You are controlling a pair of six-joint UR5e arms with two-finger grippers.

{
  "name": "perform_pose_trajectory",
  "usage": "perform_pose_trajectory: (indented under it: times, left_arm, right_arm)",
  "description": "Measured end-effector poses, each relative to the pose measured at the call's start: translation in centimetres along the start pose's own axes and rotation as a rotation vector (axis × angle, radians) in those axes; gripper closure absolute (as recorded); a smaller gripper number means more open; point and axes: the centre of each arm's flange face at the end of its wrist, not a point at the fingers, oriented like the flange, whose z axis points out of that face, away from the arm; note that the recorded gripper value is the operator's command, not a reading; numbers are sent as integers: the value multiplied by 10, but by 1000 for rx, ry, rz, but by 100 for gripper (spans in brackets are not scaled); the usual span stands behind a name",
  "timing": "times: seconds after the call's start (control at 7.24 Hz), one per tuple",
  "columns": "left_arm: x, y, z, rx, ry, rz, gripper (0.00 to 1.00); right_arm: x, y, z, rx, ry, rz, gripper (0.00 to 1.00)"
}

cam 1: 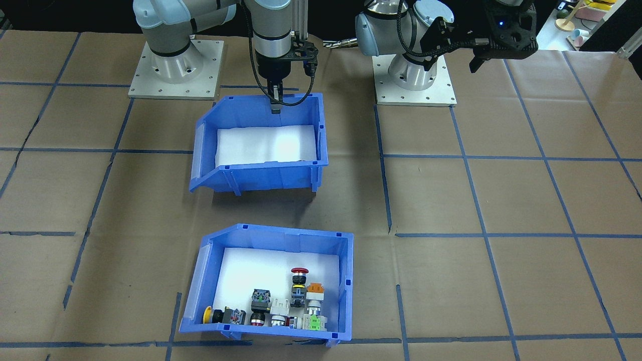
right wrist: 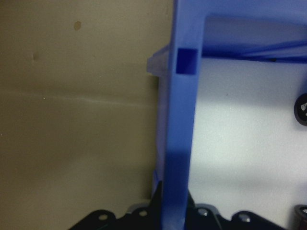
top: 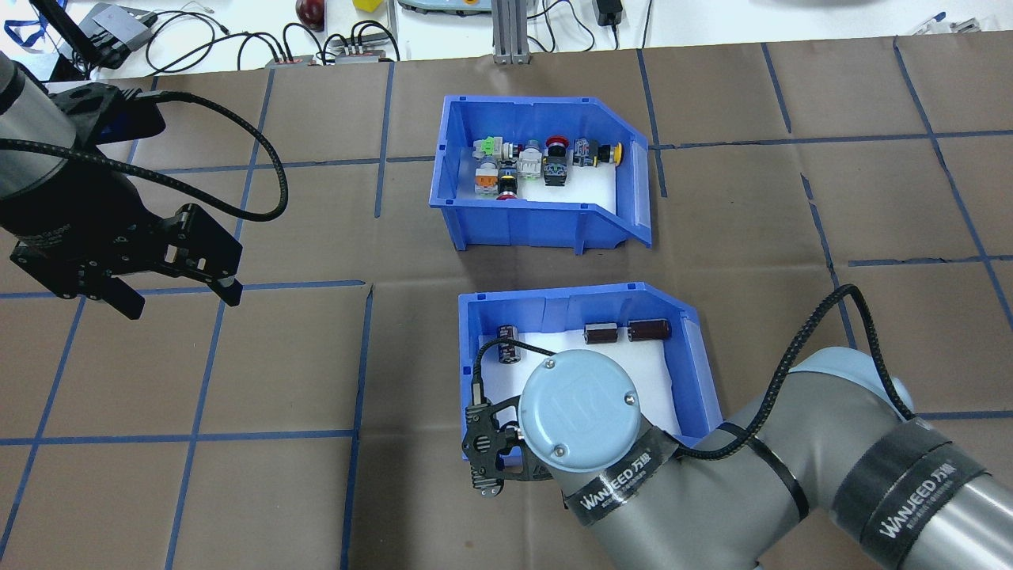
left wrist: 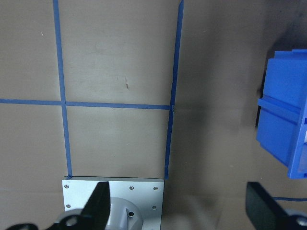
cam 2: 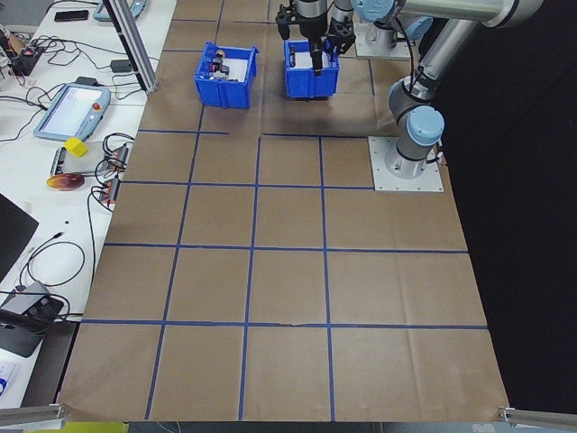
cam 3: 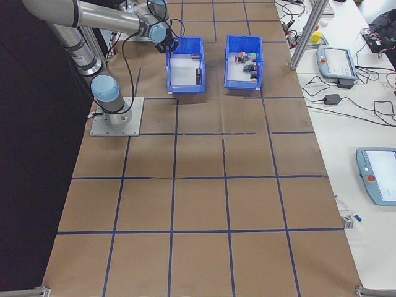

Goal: Place button box in front

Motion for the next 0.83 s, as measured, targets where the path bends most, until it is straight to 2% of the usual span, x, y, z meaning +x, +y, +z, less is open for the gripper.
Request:
perform_pose_trajectory:
  times: [0.14,0.41,0.69,0.83]
  left_arm:
    - [0,1,0,1,0,-1,1]
    - [0,4,3,-2,1,-2,1]
    - [0,5,1,2,-2,-1,1]
    - [0,5,1,2,-2,-1,1]
  right_arm:
    - [1,-2,4,-1,-4,20,3]
    - [3,-5,8,-2,-7,55,0]
    - [12,-7,-12,6,17,65,0]
    - [17,-8,-30,-1,12,67,0]
